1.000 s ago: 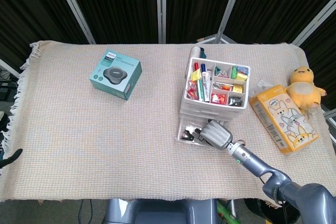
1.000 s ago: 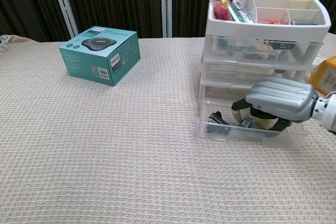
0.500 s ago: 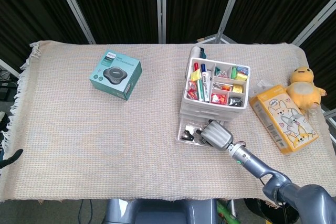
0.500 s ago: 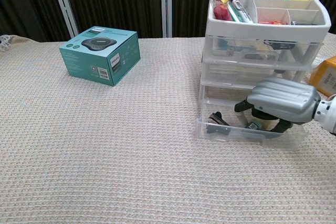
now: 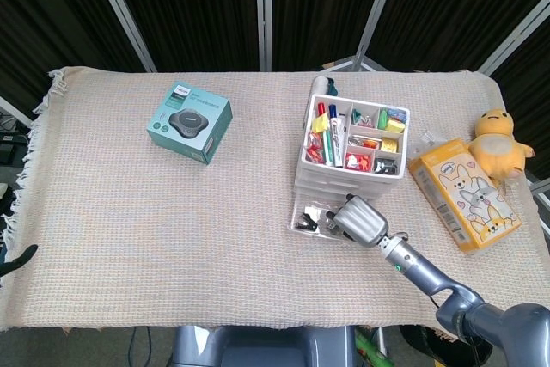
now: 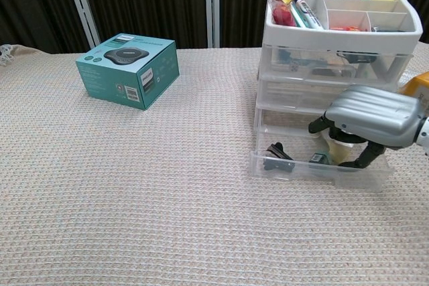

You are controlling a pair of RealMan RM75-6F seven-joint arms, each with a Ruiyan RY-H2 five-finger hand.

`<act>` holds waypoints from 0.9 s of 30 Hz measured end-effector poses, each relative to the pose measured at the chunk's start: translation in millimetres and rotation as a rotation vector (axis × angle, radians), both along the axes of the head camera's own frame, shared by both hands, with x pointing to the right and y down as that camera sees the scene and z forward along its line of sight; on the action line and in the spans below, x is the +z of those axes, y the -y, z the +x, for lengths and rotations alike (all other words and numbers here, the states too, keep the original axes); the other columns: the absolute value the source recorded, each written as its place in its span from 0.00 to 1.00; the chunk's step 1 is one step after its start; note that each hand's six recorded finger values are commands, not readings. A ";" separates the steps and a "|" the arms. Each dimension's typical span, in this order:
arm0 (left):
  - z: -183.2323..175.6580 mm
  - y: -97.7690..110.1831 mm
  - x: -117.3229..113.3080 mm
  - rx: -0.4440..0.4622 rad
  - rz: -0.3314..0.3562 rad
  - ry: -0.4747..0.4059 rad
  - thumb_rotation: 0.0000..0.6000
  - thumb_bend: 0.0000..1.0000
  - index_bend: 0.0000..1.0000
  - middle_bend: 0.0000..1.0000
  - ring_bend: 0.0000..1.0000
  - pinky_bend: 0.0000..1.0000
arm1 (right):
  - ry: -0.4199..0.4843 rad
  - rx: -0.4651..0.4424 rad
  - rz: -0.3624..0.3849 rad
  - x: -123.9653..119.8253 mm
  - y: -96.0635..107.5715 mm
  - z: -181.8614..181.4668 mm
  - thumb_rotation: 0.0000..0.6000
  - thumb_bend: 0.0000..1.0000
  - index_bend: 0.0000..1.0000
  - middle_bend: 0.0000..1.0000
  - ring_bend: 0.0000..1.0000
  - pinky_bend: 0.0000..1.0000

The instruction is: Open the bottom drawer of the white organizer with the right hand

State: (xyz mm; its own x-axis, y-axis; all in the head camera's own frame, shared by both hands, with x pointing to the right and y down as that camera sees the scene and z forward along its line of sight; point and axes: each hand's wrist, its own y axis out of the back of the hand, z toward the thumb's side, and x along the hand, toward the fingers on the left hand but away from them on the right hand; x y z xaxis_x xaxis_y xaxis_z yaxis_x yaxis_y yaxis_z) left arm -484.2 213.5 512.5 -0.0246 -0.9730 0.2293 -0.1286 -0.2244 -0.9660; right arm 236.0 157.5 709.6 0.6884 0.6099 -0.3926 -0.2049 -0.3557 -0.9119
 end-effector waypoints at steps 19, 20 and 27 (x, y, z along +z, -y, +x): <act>-0.1 -1.2 -3.3 0.004 0.008 -0.010 1.00 0.16 0.00 0.00 0.00 0.00 | -0.083 0.044 0.009 6.2 4.0 5.0 1.00 0.00 0.39 0.95 0.93 0.61; -0.3 -0.9 -2.8 0.003 0.007 -0.009 1.00 0.16 0.00 0.00 0.00 0.00 | -0.088 0.038 0.006 7.9 3.6 4.0 1.00 0.00 0.40 0.95 0.93 0.61; -0.1 0.2 -0.7 0.003 0.001 -0.007 1.00 0.16 0.00 0.00 0.00 0.00 | -0.083 0.009 -0.007 12.3 -1.3 -2.8 1.00 0.00 0.45 0.95 0.93 0.61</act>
